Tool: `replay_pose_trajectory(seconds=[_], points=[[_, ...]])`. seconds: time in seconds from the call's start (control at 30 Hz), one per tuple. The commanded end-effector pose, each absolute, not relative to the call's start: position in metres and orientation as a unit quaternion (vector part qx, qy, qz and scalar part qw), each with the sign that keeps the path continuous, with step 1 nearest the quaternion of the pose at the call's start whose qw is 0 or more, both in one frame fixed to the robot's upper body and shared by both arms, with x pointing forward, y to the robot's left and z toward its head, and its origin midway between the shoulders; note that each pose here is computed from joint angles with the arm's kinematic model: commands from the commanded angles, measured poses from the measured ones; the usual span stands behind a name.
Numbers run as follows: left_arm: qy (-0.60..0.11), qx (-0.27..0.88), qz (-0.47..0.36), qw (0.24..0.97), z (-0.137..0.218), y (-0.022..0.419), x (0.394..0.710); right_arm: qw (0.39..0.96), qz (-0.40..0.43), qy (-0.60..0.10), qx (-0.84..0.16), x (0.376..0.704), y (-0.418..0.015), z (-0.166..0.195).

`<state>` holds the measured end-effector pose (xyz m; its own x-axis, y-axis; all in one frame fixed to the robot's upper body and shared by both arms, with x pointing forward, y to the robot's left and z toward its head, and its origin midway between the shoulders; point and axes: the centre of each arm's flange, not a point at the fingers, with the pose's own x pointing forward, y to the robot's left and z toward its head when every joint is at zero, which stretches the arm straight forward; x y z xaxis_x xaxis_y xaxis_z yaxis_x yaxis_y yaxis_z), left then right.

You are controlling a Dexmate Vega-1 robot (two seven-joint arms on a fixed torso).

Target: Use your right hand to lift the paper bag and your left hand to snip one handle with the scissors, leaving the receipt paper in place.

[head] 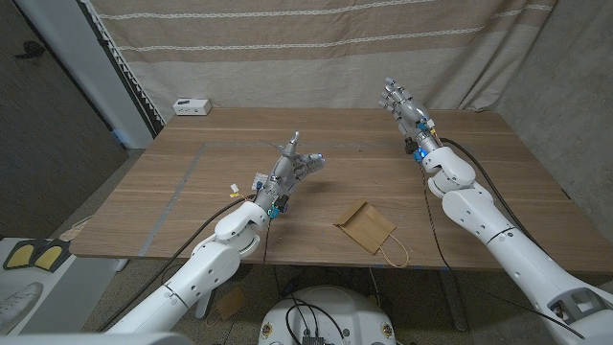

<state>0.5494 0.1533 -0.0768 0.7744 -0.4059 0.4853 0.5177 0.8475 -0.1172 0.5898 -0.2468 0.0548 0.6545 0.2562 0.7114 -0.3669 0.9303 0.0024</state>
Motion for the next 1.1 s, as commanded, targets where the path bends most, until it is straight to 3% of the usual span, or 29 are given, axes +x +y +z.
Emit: replay_pose_trajectory(seconds=[0.03, 1.1], points=[[-0.238, -0.123, -0.232, 0.935, -0.0778, 0.1526, 0.5478, 0.906, 0.167, -0.381, 0.071, 0.5879, -0.249, 0.0551], [-0.227, -0.124, -0.246, 0.934, -0.0763, 0.1542, 0.5483, 0.905, 0.161, -0.387, 0.073, 0.581, -0.2485, 0.0558]])
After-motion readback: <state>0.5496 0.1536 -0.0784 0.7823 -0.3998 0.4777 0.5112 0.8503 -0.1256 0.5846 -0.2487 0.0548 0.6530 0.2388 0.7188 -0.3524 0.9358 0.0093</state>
